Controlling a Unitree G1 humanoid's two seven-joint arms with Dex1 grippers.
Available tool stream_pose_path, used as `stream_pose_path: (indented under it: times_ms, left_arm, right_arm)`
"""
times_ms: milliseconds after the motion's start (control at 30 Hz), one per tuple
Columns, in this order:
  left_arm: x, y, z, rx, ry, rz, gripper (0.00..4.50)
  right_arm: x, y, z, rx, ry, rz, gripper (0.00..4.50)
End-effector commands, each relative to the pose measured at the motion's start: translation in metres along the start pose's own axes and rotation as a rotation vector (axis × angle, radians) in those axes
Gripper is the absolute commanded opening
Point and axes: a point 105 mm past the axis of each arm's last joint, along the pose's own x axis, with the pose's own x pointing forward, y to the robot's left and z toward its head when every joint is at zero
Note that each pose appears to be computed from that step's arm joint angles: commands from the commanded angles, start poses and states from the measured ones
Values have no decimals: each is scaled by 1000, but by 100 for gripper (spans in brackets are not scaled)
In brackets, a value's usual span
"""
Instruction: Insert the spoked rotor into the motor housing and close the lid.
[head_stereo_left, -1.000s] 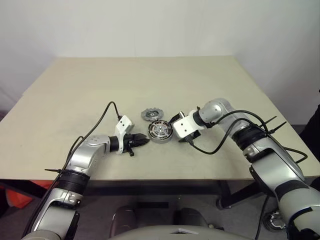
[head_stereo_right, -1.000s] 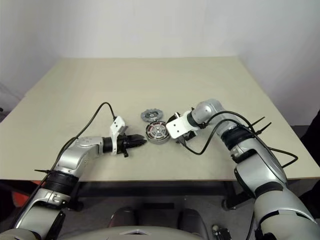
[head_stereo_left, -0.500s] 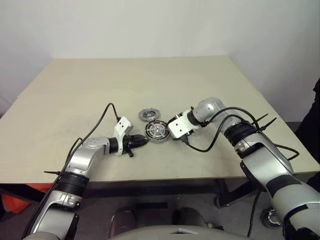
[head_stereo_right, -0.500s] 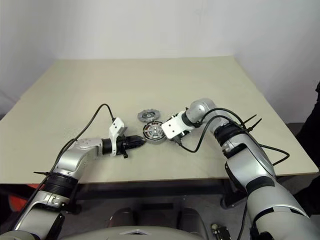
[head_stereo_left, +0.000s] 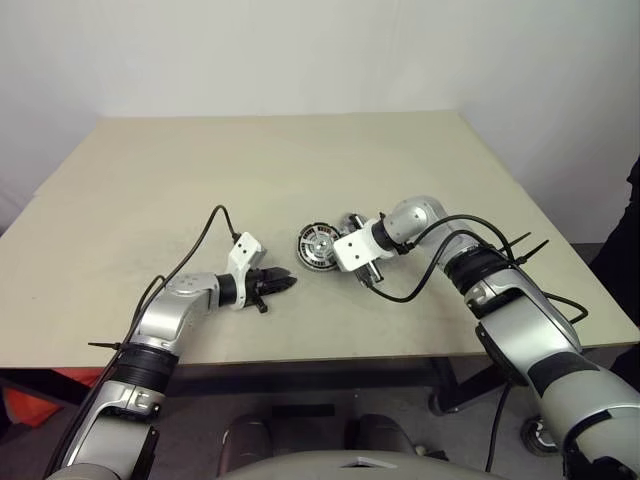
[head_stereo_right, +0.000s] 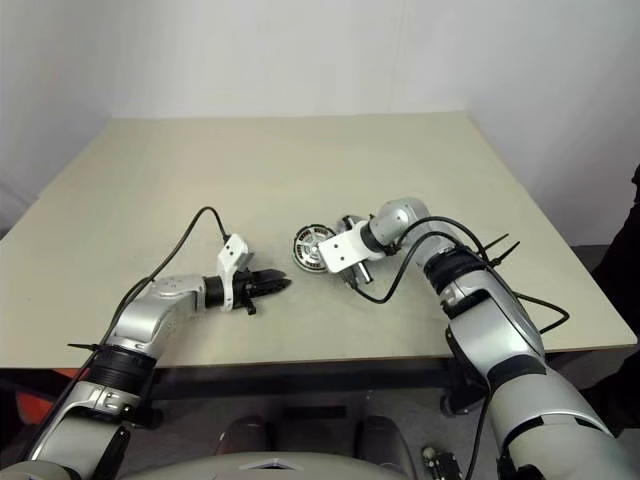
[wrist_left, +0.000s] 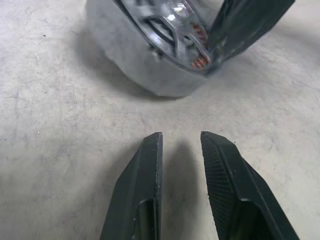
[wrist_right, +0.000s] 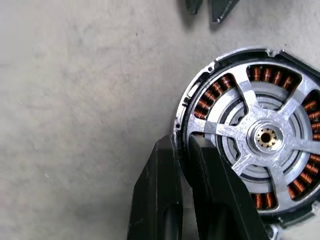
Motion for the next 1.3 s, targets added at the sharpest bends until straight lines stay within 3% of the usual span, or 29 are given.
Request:
stream_pose_path:
  times_ms: [33, 267, 433, 800, 1067, 1200, 1300]
  left_arm:
    - [-6, 7, 15, 34, -44, 31, 129]
    - [-15, 16, 15, 27, -54, 75, 129]
    - [-22, 20, 16, 26, -62, 99, 129]
    - [-34, 25, 12, 21, -56, 127, 129]
    - [-35, 29, 16, 22, -58, 135, 129]
    - [-33, 26, 16, 17, -57, 113, 129]
    - [-28, 24, 17, 15, -61, 95, 129]
  right_arm:
    - [-5, 0, 20, 105, -120, 26, 2]
    - [-9, -13, 57, 463, -292, 7, 2]
    - [2, -28, 57, 623, -283, -77, 2]
    - [13, -27, 51, 648, -239, -105, 2]
    - [-13, -36, 79, 571, -356, -165, 260]
    - [-34, -38, 91, 682, -466, -223, 260]
    - [-43, -38, 74, 980, -537, -296, 260]
